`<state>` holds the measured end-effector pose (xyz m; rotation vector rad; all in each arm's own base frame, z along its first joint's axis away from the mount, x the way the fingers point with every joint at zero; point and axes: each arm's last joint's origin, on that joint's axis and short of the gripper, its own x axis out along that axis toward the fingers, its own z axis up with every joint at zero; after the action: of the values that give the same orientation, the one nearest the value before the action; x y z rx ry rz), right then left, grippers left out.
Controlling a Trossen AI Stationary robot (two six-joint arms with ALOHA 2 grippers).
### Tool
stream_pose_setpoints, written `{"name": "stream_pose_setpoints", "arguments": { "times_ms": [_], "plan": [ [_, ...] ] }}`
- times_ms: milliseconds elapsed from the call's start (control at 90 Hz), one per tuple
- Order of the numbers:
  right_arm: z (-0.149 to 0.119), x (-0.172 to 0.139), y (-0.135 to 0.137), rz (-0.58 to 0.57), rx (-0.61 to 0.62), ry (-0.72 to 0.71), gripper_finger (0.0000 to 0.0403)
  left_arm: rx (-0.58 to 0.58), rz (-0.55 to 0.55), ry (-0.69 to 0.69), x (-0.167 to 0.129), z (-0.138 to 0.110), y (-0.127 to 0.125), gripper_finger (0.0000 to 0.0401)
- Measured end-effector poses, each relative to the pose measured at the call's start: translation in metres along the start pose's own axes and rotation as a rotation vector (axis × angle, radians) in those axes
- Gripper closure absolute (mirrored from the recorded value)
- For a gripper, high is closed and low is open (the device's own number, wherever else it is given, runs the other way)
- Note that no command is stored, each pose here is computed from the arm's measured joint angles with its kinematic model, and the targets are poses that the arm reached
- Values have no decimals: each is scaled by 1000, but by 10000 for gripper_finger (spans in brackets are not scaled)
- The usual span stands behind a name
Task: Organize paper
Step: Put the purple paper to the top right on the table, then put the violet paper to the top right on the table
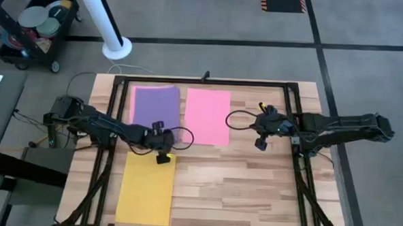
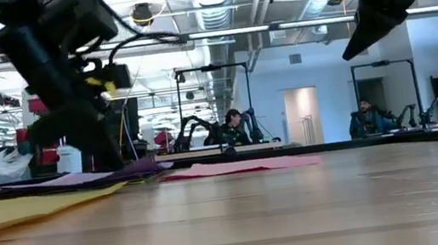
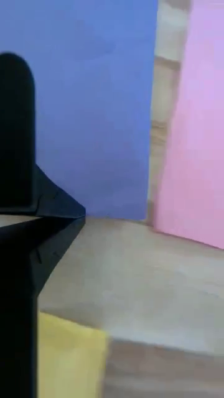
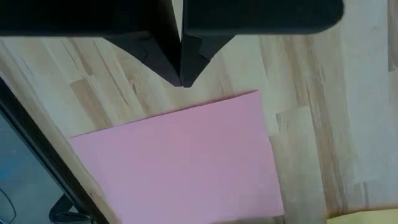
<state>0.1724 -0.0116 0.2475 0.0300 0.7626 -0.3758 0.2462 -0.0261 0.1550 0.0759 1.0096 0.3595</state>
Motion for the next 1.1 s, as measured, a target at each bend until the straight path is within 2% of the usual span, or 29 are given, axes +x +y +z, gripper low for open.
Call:
{"name": "stream_pose_setpoints", "arguments": {
  "times_ms": [300,433,578,778,1100],
  "plan": [
    [0,0,0,0,-2,0,403,-68,-99,-319,-14,54,2,401],
    [0,0,0,0,-2,0,403,-80,-134,-395,-18,68,6,401],
    [0,0,0,0,-2,0,403,-50,-119,-308,-16,62,8,401],
    [0,0,0,-1,-3,3,403,32,-182,-115,-16,40,-5,387],
    [0,0,0,0,-2,1,403,173,-40,-84,-19,28,-21,316]
  ]
}}
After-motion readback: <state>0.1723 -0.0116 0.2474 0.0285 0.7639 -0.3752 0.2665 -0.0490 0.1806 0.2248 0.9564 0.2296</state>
